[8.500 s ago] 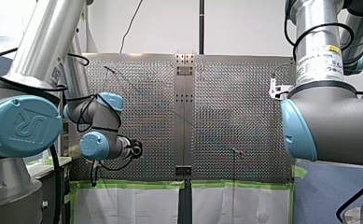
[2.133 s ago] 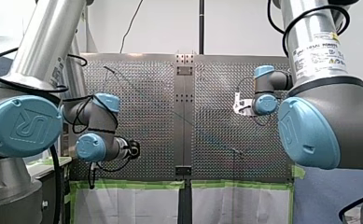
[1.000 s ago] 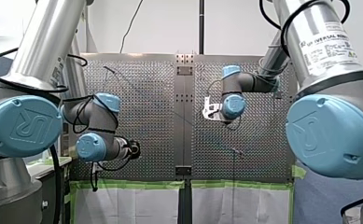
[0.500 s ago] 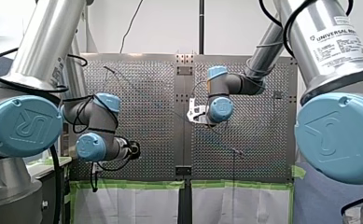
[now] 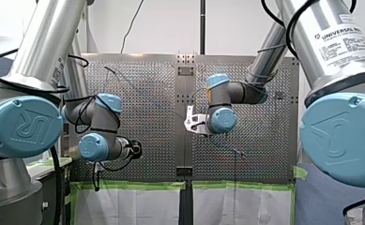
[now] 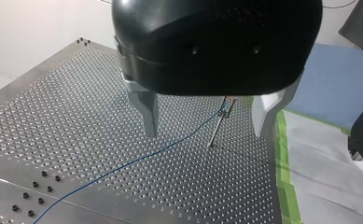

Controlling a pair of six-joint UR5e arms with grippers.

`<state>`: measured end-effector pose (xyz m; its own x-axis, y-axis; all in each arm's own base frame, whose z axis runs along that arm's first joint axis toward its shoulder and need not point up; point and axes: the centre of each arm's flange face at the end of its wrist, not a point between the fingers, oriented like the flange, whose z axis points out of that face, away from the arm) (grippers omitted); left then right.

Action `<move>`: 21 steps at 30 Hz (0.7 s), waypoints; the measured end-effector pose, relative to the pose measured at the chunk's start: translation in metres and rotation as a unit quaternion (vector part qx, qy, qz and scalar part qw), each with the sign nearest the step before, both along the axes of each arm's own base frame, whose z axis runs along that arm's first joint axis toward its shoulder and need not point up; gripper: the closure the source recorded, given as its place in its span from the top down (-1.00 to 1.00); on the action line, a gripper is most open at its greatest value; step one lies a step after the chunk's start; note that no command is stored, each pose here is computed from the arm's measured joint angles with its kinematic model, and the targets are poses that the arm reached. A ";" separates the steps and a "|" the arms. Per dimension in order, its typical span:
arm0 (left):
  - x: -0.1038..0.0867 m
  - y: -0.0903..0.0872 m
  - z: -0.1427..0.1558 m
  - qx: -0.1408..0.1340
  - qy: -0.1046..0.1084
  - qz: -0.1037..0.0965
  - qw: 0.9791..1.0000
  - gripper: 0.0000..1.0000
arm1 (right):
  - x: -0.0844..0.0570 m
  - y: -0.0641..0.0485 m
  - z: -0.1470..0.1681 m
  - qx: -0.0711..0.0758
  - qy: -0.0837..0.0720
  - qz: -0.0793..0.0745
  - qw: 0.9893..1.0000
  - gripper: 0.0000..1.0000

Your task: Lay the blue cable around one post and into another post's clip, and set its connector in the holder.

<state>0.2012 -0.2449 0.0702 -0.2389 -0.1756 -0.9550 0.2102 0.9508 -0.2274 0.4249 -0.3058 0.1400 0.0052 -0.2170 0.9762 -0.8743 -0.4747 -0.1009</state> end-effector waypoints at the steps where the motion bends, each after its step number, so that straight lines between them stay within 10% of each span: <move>1: 0.000 0.000 0.000 0.000 0.000 0.001 1.000 1.00 | -0.003 -0.001 -0.002 0.000 0.001 0.000 1.000 1.00; 14: 0.002 0.003 0.000 0.003 0.003 0.020 1.000 1.00 | -0.044 -0.016 -0.026 -0.004 0.003 0.003 1.000 1.00; 21: 0.015 -0.010 0.006 -0.029 -0.005 0.006 1.000 1.00 | -0.041 -0.015 -0.028 -0.019 -0.001 0.030 0.999 1.00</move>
<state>0.2166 -0.2548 0.0765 -0.2266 -0.2344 -0.9454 0.2006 0.9386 -0.2808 0.3835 -0.3205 0.1116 0.0148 -0.1791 0.9837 -0.8435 -0.5305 -0.0839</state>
